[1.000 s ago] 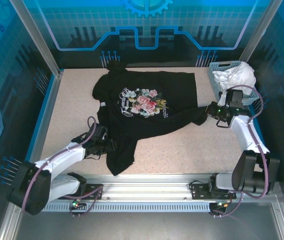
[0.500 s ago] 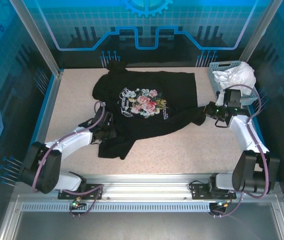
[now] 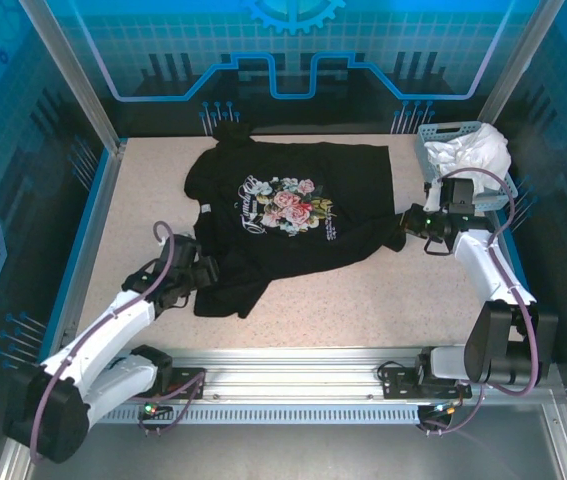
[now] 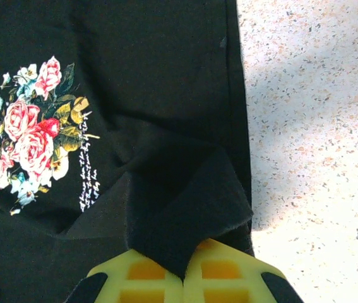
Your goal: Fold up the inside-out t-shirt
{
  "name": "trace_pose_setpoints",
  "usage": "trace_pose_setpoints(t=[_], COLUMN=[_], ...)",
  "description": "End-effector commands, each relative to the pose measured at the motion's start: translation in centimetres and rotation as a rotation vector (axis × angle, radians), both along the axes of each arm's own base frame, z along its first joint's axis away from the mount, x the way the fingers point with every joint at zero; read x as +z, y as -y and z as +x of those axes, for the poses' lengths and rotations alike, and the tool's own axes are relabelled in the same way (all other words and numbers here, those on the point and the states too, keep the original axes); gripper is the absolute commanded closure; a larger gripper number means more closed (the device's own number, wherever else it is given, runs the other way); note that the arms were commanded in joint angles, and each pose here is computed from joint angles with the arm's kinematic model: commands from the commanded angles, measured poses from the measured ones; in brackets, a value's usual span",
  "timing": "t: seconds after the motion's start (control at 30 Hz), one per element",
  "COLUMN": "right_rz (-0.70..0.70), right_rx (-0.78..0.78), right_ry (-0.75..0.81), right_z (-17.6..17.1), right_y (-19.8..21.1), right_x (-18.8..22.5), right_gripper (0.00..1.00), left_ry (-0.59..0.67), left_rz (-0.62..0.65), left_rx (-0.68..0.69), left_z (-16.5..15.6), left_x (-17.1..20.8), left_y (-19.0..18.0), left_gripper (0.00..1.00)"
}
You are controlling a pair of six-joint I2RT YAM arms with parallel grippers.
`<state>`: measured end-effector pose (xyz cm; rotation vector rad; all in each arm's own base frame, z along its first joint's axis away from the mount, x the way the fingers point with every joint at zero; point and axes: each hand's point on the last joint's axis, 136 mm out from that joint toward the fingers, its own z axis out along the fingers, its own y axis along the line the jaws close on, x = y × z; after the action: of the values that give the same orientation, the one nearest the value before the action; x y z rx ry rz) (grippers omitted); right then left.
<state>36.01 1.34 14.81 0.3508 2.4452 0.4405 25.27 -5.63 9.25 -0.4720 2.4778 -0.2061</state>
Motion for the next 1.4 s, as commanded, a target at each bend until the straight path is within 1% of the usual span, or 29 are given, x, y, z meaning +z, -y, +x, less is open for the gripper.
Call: trace_pose_setpoints(t=[0.0, 0.13, 0.27, 0.33, 0.47, 0.63, 0.8, 0.87, 1.0, 1.17, 1.23, 1.3, 1.37], right_rz=[0.009, 0.024, 0.032, 0.033, 0.032, 0.048, 0.057, 0.055, 0.047, 0.044, 0.034, 0.021, 0.014], right_rx=[0.037, 0.046, 0.056, 0.057, 0.055, 0.061, 0.065, 0.065, 0.059, 0.055, 0.047, 0.037, 0.025], right_ry=[0.033, 0.052, 0.068, 0.079, 0.084, 0.09, 0.094, 0.093, 0.085, 0.078, 0.077, 0.081, 0.088], right_z=[0.6, 0.5, 0.3, 0.2, 0.0, 0.1, 0.2, 0.1, -0.1, 0.0, -0.1, -0.1, -0.1], right_y=[-0.8, -1.2, -1.4, -1.5, -1.5, -1.7, -1.9, -1.8, -1.7, -1.6, -1.4, -1.1, -0.7], right_x=[1.1, 1.6, 2.2, 2.6, 2.7, 2.8, 2.9, 2.8, 2.6, 2.3, 2.3, 2.4, 2.6], right_gripper=[1.0, 1.0, 1.0, 1.0, 1.0, 1.0, 1.0, 1.0, 1.0, 1.0, 1.0, 1.0, 1.0], left_ry=[-0.144, -0.221, -0.237, -0.255, -0.314, -0.327, -0.336, -0.344, -0.354, -0.344, -0.324, -0.288, -0.214], left_rz=[-0.007, -0.068, -0.14, -0.167, -0.175, -0.18, -0.186, -0.191, -0.191, -0.195, -0.198, -0.199, -0.201], left_rx=[0.082, 0.133, 0.203, 0.21, 0.207, 0.221, 0.2, 0.189, 0.179, 0.17, 0.167, 0.165, 0.165], left_z=[-3.2, -4.6, -5.1, -5.4, -6.4, -7.0, -6.5, -6.4, -6.3, -5.9, -5.6, -5.0, -3.9], left_x=[-2.6, -4.2, -5.2, -5.7, -6.8, -7.3, -7.8, -8.1, -8.7, -8.9, -8.6, -7.8, -6.0], left_y=[-1.3, -1.3, -1.4, -1.1, -0.8, -0.9, -0.5, -0.3, -0.1, 0.0, 0.1, 0.0, -0.2], left_gripper=[0.37, 0.37, 0.4, 0.43, 0.51, 0.54, 0.58, 0.62, 0.72, 0.88, 0.95, 1.0, 1.0])
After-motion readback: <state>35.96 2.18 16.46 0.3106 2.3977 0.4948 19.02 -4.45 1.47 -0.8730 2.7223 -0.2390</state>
